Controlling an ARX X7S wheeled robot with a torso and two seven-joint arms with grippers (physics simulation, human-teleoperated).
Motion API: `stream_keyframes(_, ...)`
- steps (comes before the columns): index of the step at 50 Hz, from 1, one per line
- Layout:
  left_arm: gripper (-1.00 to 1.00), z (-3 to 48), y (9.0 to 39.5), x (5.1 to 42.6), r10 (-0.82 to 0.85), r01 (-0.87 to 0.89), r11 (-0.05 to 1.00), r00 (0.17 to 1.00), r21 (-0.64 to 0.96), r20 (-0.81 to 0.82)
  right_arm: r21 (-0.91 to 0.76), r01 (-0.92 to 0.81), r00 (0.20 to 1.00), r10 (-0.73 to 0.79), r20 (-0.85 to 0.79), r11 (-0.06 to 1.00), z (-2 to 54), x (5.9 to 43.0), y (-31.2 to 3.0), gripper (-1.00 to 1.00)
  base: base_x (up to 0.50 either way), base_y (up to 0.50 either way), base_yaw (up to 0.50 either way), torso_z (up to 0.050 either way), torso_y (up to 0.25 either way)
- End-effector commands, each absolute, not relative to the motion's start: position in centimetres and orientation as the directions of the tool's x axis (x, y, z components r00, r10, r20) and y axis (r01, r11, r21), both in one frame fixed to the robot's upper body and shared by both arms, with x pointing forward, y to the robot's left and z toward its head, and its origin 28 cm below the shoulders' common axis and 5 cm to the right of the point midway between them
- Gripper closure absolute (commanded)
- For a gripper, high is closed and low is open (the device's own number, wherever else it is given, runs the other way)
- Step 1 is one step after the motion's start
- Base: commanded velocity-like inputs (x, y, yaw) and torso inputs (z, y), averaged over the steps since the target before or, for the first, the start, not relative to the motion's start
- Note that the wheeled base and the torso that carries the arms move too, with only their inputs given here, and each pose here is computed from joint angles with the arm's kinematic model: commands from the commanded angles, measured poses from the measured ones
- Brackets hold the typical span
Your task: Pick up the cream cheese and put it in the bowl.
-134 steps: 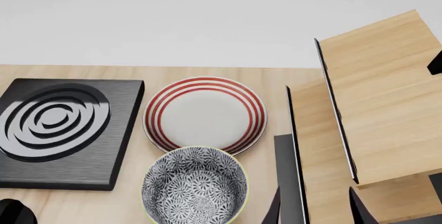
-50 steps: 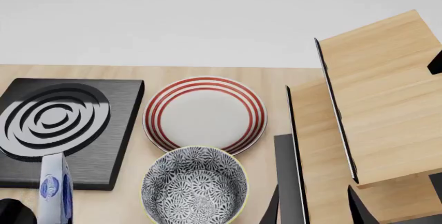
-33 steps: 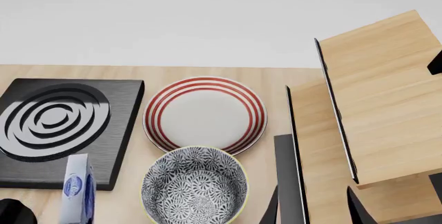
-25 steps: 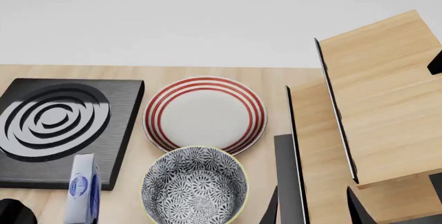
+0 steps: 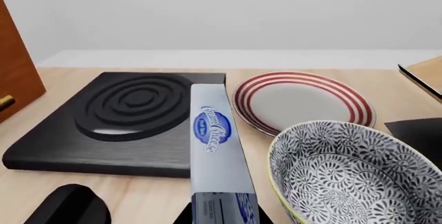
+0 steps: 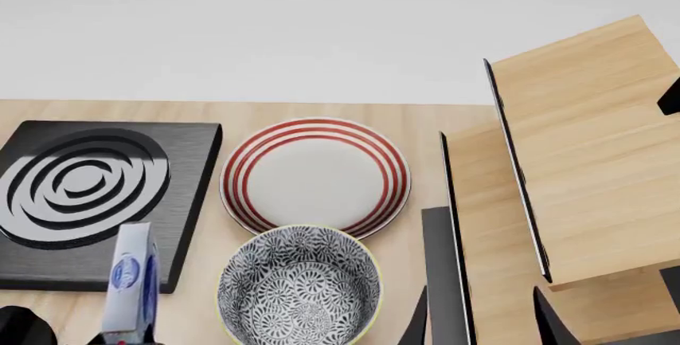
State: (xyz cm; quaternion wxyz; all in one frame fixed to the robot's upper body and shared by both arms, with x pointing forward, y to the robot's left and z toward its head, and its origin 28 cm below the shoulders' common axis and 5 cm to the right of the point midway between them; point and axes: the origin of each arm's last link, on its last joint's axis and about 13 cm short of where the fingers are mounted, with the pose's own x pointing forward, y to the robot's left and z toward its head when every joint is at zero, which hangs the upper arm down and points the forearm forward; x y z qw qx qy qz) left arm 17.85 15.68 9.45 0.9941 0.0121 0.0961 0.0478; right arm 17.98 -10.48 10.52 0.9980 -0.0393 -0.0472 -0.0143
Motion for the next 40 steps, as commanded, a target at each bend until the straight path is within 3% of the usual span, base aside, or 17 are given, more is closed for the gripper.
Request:
stream_keyframes(1, 1.0, 10.2, 15.5, 18.1, 0.084, -0.084, 0.996, 0.983, 0.007, -0.164, -0.08, 0.033, 0.995, -0.025, 0.097, 0.996, 10.6, 18.0, -10.6, -1.0, 0.0, 0.0, 0.0, 0.0, 0.0)
stream_keyframes(40, 1.0, 10.9, 14.1, 19.0, -0.042, 0.051, 0.997, 0.988, 0.057, -0.148, -0.079, 0.033, 0.995, -0.025, 0.092, 0.996, 10.4, 17.9, -10.5, -1.0, 0.0, 0.0, 0.0, 0.0, 0.001)
